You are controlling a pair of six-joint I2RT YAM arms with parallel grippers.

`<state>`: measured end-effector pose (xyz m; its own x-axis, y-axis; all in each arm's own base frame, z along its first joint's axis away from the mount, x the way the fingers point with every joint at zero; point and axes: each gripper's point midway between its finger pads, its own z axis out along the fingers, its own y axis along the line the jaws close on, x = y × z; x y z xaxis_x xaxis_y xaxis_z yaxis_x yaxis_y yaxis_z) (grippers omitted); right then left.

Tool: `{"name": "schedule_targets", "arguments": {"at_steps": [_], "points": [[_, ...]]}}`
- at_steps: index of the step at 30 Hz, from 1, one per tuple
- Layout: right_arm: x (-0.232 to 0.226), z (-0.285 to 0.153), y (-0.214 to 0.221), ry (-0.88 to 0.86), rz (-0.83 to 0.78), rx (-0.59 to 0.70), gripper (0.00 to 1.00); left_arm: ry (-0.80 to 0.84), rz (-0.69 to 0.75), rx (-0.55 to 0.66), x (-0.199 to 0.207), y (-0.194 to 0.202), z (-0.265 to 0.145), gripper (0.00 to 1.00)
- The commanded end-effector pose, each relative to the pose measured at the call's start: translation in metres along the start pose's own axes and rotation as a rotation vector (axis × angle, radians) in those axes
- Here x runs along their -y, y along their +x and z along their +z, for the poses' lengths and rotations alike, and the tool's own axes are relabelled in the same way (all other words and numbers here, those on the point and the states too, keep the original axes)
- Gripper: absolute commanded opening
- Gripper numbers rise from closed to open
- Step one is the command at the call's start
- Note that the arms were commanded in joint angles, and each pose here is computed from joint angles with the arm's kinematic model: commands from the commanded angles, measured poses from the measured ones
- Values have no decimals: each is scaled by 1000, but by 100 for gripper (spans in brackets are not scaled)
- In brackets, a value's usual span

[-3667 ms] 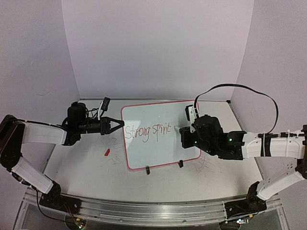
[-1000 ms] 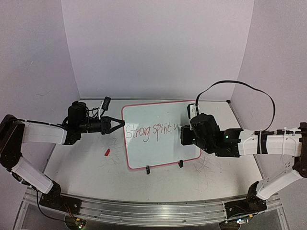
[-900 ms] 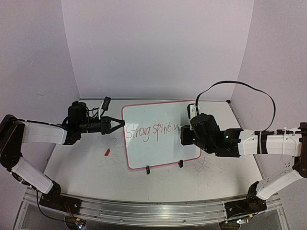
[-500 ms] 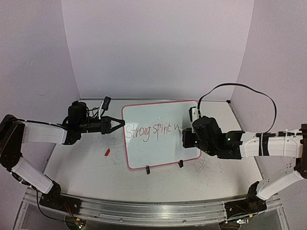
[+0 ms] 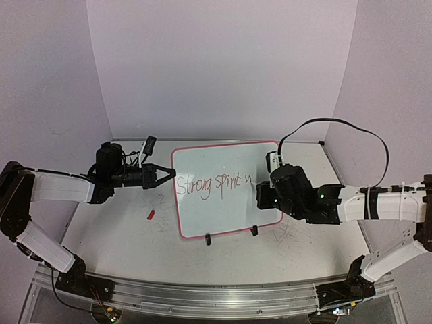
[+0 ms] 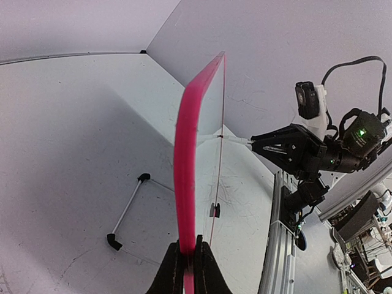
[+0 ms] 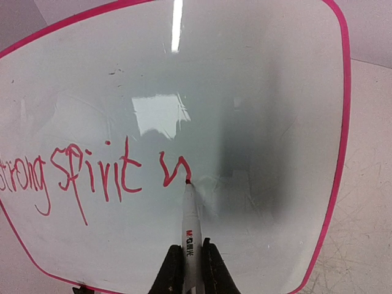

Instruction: Write a sentence on the whiteboard

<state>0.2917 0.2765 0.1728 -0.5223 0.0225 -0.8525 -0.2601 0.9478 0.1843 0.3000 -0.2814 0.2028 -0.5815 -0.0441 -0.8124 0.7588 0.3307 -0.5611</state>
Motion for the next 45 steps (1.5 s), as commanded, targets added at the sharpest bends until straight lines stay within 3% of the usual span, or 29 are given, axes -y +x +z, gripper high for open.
{"name": "schedule_targets", "arguments": {"at_steps": [1, 23, 32, 45], "points": [[7, -1, 3, 22, -5, -14, 0, 11, 25, -32, 3, 5, 8, 0], [11, 1, -44, 72, -7, 106, 0, 12, 25, -35, 3, 5, 9, 0], [-1, -32, -55, -98, 15, 150, 0, 9, 29, -32, 3, 4, 9, 0], [6, -21, -39, -62, -20, 111, 0, 3, 25, -33, 1, 5, 9, 0]]}}
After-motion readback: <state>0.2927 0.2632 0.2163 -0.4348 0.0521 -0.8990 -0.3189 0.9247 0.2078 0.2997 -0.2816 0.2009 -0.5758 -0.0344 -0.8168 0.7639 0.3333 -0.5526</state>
